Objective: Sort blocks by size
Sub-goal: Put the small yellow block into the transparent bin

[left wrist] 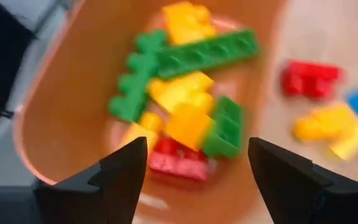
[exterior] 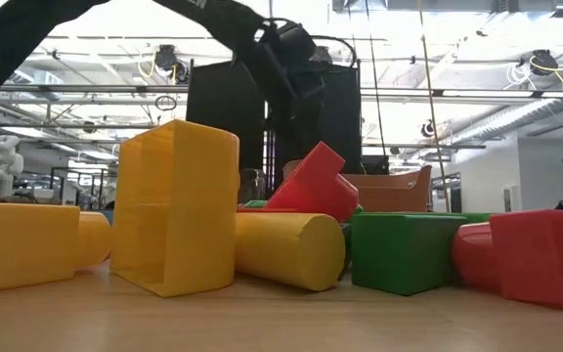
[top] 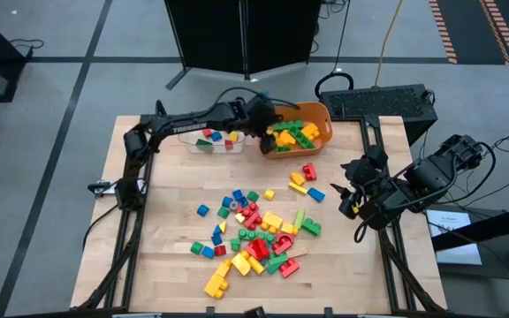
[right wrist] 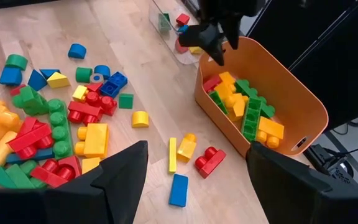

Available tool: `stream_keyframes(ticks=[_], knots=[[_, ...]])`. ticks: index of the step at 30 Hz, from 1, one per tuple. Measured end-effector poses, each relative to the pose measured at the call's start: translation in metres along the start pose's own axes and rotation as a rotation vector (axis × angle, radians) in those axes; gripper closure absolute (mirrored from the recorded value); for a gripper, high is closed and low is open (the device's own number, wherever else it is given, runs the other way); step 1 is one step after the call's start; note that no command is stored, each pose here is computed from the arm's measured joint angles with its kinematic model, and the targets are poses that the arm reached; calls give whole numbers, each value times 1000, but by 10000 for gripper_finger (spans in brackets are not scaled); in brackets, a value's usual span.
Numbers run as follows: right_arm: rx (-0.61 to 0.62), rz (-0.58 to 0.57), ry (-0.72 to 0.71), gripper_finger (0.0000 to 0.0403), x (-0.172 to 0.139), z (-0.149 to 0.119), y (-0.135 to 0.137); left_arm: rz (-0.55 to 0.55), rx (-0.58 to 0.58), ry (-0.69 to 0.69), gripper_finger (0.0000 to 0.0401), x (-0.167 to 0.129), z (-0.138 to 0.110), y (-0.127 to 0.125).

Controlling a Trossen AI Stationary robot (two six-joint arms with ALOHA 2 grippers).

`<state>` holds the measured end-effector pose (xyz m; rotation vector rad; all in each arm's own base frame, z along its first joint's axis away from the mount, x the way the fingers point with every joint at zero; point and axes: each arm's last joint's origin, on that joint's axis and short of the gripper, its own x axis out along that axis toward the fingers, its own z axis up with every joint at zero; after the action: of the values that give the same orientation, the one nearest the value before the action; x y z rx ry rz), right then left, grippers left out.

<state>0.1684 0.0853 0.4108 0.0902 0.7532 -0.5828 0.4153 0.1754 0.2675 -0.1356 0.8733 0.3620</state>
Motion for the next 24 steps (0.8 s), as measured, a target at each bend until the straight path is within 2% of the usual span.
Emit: stream_keyframes(ticks=[2,7,10,12,13,15,19,22,24], knots=[[1,0,0,138,0,0,0,-52,84,37,119,-9,2,-12],[2,1,1,138,0,0,0,-173,398,127,118,-20,-4,-53],[3,1,1,138,0,0,0,-272,439,120,118,-21,-7,-76],[10,1,1,138,0,0,0,-259,395,131,118,-11,-12,-88],[13,1,1,138,0,0,0,-207,342,165,118,-4,-16,-92],[22,2,1,138,0,0,0,-108,195,228,118,8,-24,-98],[29,2,2,138,0,0,0,-46,-120,266,118,14,-29,-106],[29,2,2,138,0,0,0,-48,-227,274,118,14,-32,-118],[29,1,2,138,0,0,0,-8,-263,263,118,13,-33,-125]])
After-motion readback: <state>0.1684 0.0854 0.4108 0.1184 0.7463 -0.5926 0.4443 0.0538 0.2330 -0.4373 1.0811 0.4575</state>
